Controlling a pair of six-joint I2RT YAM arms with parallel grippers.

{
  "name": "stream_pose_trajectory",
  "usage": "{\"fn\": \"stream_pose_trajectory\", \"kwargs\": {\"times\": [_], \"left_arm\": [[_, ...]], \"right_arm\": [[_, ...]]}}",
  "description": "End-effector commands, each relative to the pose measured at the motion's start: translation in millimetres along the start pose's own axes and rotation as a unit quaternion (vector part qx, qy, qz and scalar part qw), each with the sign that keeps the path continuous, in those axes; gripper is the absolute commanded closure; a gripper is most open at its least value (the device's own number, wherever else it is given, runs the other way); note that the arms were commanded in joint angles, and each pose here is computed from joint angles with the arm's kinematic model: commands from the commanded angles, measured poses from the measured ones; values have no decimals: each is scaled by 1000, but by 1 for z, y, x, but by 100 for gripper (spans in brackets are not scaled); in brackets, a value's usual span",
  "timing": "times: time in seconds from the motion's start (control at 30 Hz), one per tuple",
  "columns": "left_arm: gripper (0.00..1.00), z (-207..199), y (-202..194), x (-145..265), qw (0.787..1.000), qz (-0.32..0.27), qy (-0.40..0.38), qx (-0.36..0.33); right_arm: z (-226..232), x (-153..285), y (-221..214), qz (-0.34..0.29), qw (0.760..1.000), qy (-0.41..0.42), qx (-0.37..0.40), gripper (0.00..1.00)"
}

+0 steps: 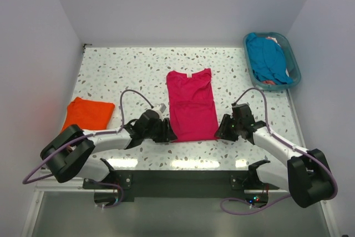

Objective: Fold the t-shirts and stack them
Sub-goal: Fold the tshirt

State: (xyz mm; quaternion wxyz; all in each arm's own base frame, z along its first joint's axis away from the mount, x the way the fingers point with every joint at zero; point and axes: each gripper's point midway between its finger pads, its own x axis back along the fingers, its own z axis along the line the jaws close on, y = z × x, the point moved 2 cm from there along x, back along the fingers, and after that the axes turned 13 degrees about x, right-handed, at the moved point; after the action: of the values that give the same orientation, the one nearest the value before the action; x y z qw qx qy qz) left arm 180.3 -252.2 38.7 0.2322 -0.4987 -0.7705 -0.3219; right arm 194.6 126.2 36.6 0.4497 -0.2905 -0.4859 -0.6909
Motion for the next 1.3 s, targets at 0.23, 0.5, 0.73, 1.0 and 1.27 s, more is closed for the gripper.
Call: {"fn": "stream_pose_trajectory", "kwargs": {"times": [0.23, 0.5, 0.73, 1.0, 1.27], "left_arm": [[91, 5, -7, -12, 1000, -1, 23, 2], [100, -17, -11, 25, 1000, -10, 3, -8], [100, -11, -39, 58, 1000, 18, 5, -3], [100, -66, 7, 79, 998, -45, -8, -33], [100, -105, 90, 90, 991, -112, -52, -42]], "right_arm": [[6, -1, -6, 0, 1000, 16, -2, 97], [21, 34, -35, 5, 998, 47, 34, 100], [23, 66, -60, -18, 995, 80, 52, 100], [36, 98, -11, -73, 993, 44, 80, 100], [75, 124, 82, -163, 982, 18, 92, 100]]}}
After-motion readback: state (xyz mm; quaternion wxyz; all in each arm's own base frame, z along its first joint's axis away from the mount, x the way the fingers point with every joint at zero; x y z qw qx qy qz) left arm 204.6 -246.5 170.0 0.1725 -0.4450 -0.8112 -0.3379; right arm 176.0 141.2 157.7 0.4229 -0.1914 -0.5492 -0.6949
